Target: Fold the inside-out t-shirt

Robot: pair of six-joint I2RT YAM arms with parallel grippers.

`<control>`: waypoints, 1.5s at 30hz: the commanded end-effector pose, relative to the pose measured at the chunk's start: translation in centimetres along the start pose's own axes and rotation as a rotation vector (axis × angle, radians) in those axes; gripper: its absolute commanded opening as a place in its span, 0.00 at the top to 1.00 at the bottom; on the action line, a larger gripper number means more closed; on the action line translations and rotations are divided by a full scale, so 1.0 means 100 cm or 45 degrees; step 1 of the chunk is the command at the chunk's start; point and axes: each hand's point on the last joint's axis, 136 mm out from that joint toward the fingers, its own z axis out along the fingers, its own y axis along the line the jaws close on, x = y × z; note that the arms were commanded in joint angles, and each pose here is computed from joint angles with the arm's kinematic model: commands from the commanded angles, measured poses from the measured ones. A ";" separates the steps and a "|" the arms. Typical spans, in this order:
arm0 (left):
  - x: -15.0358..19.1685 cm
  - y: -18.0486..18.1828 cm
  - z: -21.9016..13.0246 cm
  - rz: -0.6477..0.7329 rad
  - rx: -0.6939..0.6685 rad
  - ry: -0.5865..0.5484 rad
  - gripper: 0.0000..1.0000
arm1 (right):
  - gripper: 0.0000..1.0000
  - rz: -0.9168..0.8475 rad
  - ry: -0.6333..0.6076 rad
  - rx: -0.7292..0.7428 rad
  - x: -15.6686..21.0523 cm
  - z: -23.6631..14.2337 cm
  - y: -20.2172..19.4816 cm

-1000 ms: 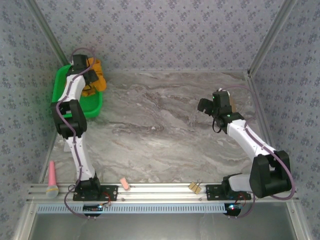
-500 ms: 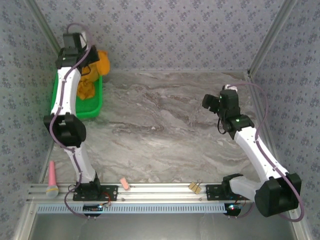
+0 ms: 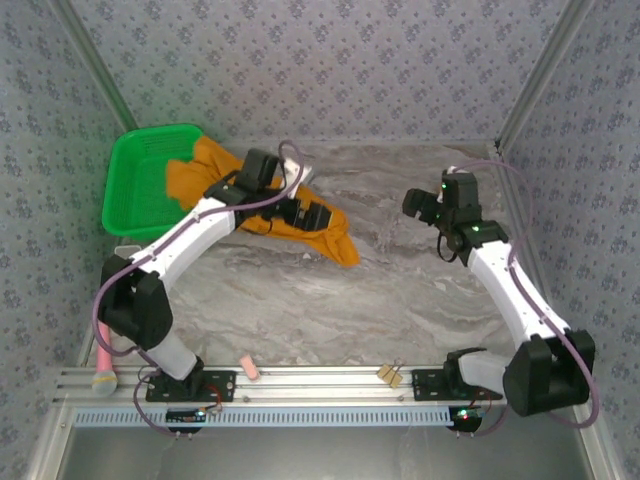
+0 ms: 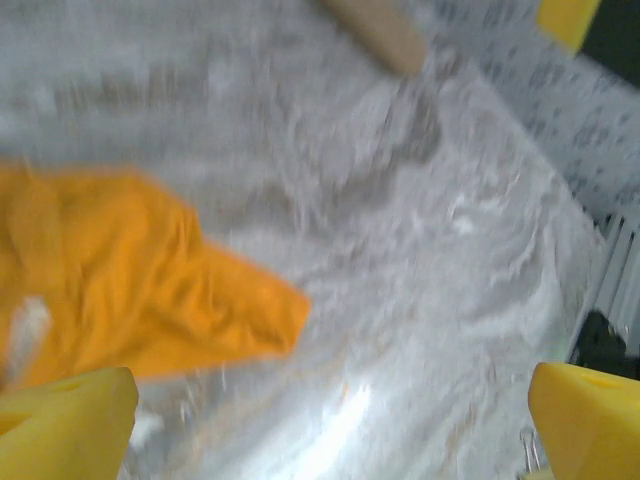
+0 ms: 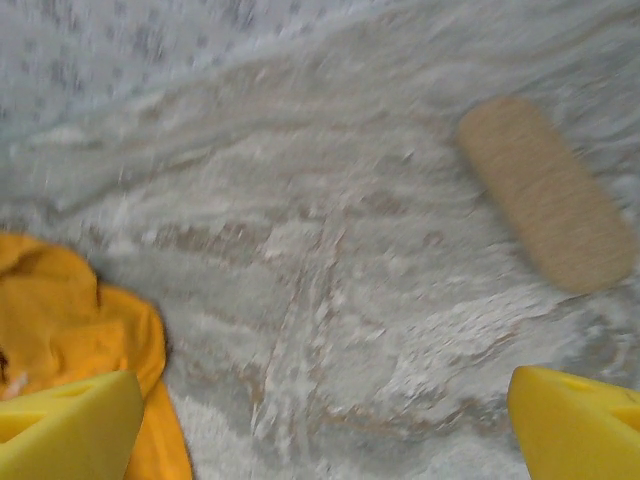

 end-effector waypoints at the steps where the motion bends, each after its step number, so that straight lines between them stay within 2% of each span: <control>1: -0.019 -0.025 -0.059 0.086 -0.051 -0.219 0.00 | 0.04 -0.178 0.187 -0.225 0.024 0.016 0.051; 3: -0.014 0.016 -0.074 0.017 -0.346 -0.283 0.00 | 0.03 -0.289 0.290 -0.310 0.039 0.033 0.085; 5: -0.005 0.065 -0.097 -0.152 -0.611 -0.315 0.00 | 0.04 -0.406 0.353 -0.386 0.051 0.054 0.125; 9: 0.021 0.116 -0.136 -0.486 -0.746 -0.354 0.00 | 0.05 -0.530 0.429 -0.427 0.080 0.104 0.188; 14: 0.045 0.129 -0.148 -0.566 -0.797 -0.317 0.00 | 0.09 -0.608 0.489 -0.321 0.114 0.161 0.215; 15: 0.050 0.129 -0.147 -0.573 -0.792 -0.301 0.00 | 0.14 -0.611 0.520 -0.301 0.123 0.170 0.214; 18: 0.058 0.127 -0.143 -0.556 -0.770 -0.274 0.00 | 0.57 -0.581 0.579 -0.352 0.137 0.181 0.215; 20: 0.063 0.128 -0.142 -0.559 -0.778 -0.265 0.00 | 0.83 -0.541 0.560 -0.379 0.125 0.178 0.213; 21: 0.064 0.128 -0.142 -0.562 -0.774 -0.261 0.00 | 0.96 -0.508 0.532 -0.397 0.110 0.172 0.213; 22: 0.065 0.128 -0.140 -0.562 -0.769 -0.255 0.00 | 1.00 -0.474 0.504 -0.425 0.094 0.165 0.215; 25: 0.062 0.127 -0.137 -0.549 -0.744 -0.258 0.00 | 1.00 -0.358 0.341 -0.556 0.022 0.120 0.223; 27: 0.054 0.122 -0.135 -0.540 -0.699 -0.274 0.00 | 1.00 -0.327 0.198 -0.629 -0.032 0.073 0.226; 30: 0.041 0.115 -0.133 -0.540 -0.628 -0.310 0.00 | 1.00 -0.322 -0.050 -0.604 -0.100 -0.005 0.209; 32: 0.033 0.111 -0.129 -0.543 -0.580 -0.336 0.00 | 1.00 -0.319 -0.213 -0.517 -0.128 -0.053 0.183; 34: 0.028 0.106 -0.122 -0.538 -0.522 -0.339 0.00 | 1.00 -0.306 -0.324 -0.440 -0.136 -0.086 0.155; 36: 0.025 0.100 -0.113 -0.523 -0.483 -0.324 0.00 | 1.00 -0.280 -0.331 -0.392 -0.120 -0.097 0.128; 38: 0.024 0.096 -0.101 -0.484 -0.462 -0.306 0.00 | 1.00 -0.291 -0.242 -0.397 -0.085 -0.084 0.115; 40: 0.024 0.093 -0.087 -0.466 -0.439 -0.276 0.00 | 1.00 -0.289 -0.048 -0.398 -0.029 -0.053 0.105; 41: 0.024 0.091 -0.080 -0.467 -0.425 -0.252 0.00 | 1.00 -0.304 0.118 -0.408 0.015 -0.033 0.099; 43: 0.024 0.088 -0.067 -0.475 -0.392 -0.204 0.00 | 1.00 -0.322 0.360 -0.364 0.079 -0.007 0.087; 44: 0.025 0.086 -0.060 -0.472 -0.377 -0.182 0.00 | 0.95 -0.308 0.475 -0.315 0.107 0.002 0.077; 45: 0.025 0.084 -0.055 -0.463 -0.366 -0.164 0.00 | 0.77 -0.294 0.570 -0.287 0.128 0.007 0.068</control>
